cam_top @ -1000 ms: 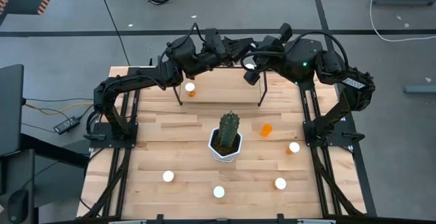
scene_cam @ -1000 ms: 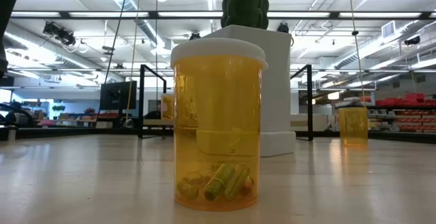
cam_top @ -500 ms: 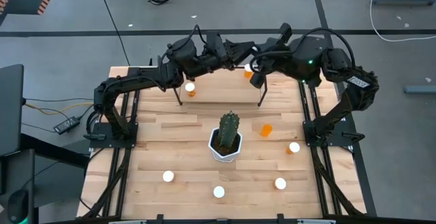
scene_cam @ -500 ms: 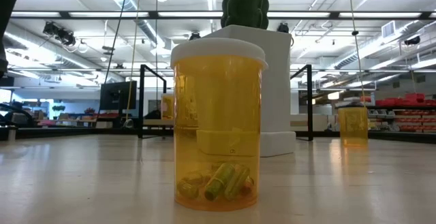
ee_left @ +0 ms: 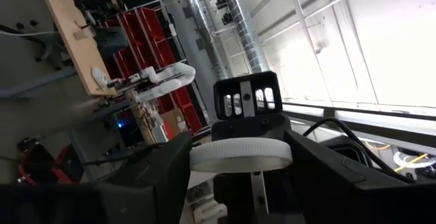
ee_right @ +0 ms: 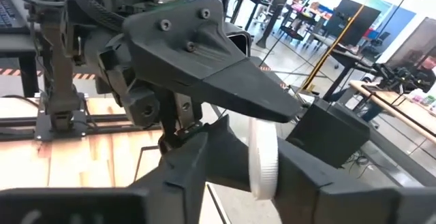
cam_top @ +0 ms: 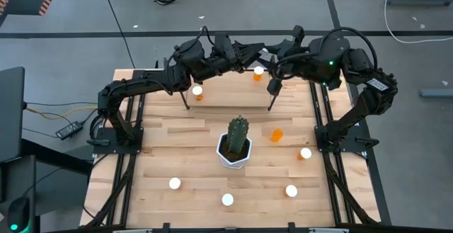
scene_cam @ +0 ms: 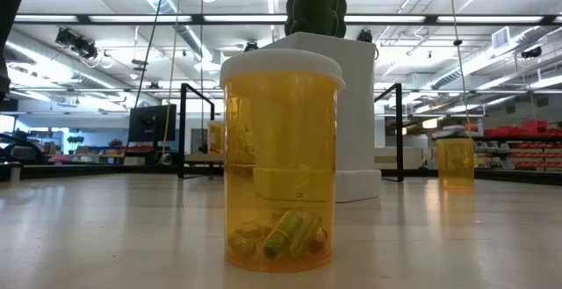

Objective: Pick and place medicine bottles onto shelf by color
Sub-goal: Put the orange medicine bottle on the shelf

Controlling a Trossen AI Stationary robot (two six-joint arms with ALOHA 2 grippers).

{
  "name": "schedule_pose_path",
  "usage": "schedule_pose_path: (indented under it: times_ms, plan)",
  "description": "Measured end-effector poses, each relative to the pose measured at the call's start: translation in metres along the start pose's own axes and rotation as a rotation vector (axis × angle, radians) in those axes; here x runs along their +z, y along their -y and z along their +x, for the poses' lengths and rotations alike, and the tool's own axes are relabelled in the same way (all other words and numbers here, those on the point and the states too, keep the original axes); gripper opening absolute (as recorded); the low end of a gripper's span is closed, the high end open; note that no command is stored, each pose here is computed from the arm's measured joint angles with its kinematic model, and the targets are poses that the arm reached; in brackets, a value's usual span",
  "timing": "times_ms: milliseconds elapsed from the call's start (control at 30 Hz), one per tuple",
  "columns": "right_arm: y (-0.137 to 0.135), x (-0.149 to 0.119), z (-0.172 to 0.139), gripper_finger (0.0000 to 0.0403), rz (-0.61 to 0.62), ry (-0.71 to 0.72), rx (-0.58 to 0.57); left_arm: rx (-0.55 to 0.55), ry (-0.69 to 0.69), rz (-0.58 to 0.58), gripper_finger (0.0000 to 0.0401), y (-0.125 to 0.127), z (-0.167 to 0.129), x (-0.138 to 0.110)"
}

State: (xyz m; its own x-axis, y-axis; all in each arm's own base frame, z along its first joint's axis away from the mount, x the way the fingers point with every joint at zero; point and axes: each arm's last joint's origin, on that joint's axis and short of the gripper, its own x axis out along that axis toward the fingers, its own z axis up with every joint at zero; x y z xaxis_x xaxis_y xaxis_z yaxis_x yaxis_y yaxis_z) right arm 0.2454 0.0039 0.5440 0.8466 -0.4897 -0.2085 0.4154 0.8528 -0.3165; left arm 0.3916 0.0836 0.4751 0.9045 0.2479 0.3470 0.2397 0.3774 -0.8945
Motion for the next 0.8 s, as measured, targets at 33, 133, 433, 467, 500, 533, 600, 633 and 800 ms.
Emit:
schedule_pose_path:
  times_ms: [33,133,433,467,500,533,600,633,800]
  plan:
    - [0.0,0.0,0.0,0.0156,-0.002,-0.001,0.0,0.001,0.001,0.001,0.0221,0.0,0.0,0.0]
    - [0.0,0.0,-0.001,0.0184,-0.014,-0.001,0.002,0.001,0.002,0.002,0.0216,0.0,0.0,0.0]
    - [0.015,0.002,-0.026,0.0231,-0.004,0.059,0.082,-0.053,-0.167,0.001,0.0223,0.0,0.0,-0.002]
    - [0.016,0.002,-0.028,0.0233,0.0,0.066,0.112,-0.065,-0.203,0.002,0.0221,0.0,0.0,-0.002]
    - [0.017,0.002,-0.032,0.0235,0.007,0.081,0.142,-0.077,-0.241,0.001,0.0219,0.0,-0.001,-0.001]
    - [0.019,0.002,-0.036,0.0236,0.007,0.089,0.172,-0.088,-0.275,0.001,0.0217,0.0,-0.001,0.0]
    - [0.021,0.002,-0.042,0.0239,0.009,0.11,0.236,-0.108,-0.342,-0.004,0.0216,-0.001,-0.001,0.002]
    - [0.021,0.001,-0.045,0.024,0.005,0.111,0.269,-0.116,-0.372,-0.01,0.0218,-0.001,-0.002,0.003]
    - [0.016,-0.003,-0.046,0.025,0.011,0.092,0.428,-0.157,-0.513,-0.007,0.0225,-0.003,-0.003,0.008]
